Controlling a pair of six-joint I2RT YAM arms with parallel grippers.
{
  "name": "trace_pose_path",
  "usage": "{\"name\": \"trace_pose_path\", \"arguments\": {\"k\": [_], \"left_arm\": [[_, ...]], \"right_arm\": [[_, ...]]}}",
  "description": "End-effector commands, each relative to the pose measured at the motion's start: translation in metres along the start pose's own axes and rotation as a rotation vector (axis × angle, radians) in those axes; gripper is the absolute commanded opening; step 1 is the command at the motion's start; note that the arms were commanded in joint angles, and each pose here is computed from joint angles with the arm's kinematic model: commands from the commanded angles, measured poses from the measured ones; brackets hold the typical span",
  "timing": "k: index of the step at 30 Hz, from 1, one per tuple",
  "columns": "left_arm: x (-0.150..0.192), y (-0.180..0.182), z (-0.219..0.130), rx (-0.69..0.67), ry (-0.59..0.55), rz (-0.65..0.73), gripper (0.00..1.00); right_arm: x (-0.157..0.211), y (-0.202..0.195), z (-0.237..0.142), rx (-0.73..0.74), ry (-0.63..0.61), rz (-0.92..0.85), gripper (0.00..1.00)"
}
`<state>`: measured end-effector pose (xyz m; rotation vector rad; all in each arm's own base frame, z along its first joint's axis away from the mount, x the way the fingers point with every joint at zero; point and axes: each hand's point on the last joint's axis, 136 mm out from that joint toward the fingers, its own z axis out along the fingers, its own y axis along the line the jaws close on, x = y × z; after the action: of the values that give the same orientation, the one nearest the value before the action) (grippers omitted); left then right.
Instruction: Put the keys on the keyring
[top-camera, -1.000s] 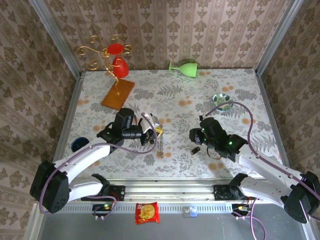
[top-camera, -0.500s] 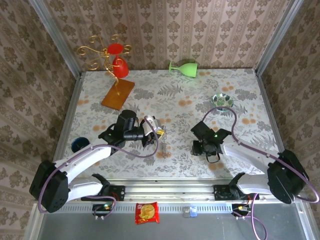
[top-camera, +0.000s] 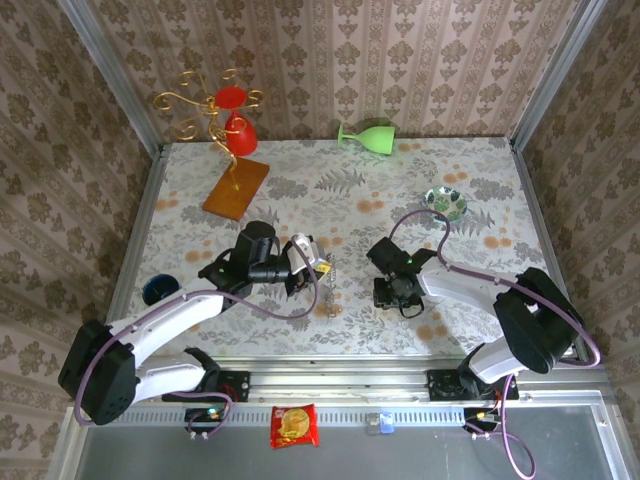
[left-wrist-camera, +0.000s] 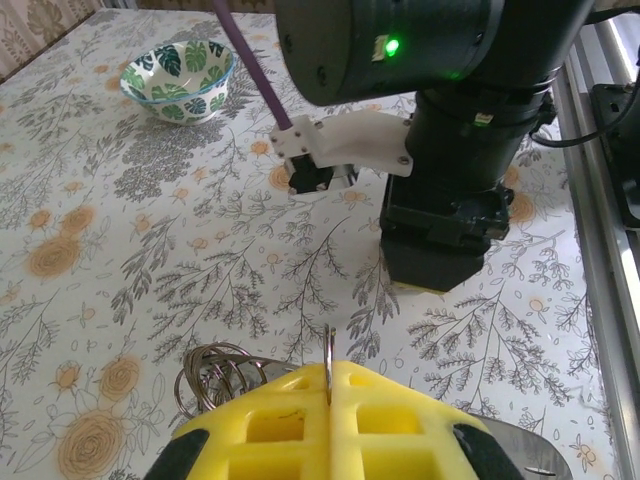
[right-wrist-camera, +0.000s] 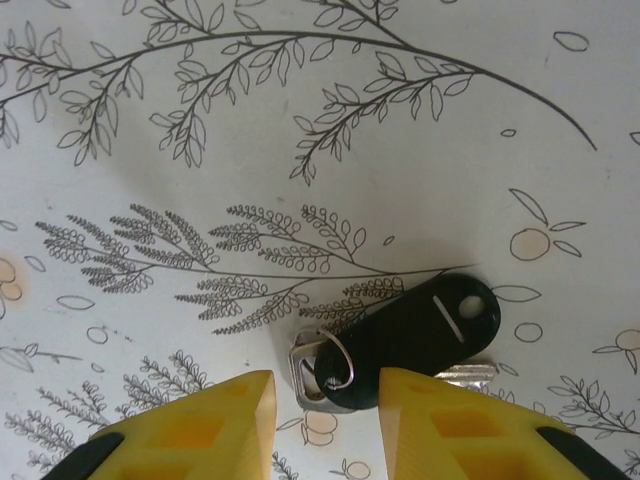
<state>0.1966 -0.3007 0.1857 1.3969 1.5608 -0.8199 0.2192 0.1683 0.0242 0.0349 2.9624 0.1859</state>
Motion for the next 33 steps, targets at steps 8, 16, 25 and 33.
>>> {"name": "trace_pose_path", "arguments": {"k": [8,16,25,33], "left_arm": [[-0.009,-0.006,-0.005,0.008,-0.032,0.058,0.0],[-0.009,-0.006,-0.005,0.007,-0.031,0.063,0.0],[-0.009,-0.005,-0.005,0.004,-0.028,0.064,0.0],[-0.009,-0.005,-0.005,0.005,-0.029,0.068,0.0]], "right_arm": [[-0.014,0.003,0.003,0.03,-0.033,-0.011,0.28],[-0.015,0.0,-0.002,0.041,-0.046,-0.017,0.08],[-0.015,0.002,-0.006,0.027,-0.046,-0.029,0.0],[-0.01,0.003,0.001,0.028,-0.01,-0.03,0.12]]}}
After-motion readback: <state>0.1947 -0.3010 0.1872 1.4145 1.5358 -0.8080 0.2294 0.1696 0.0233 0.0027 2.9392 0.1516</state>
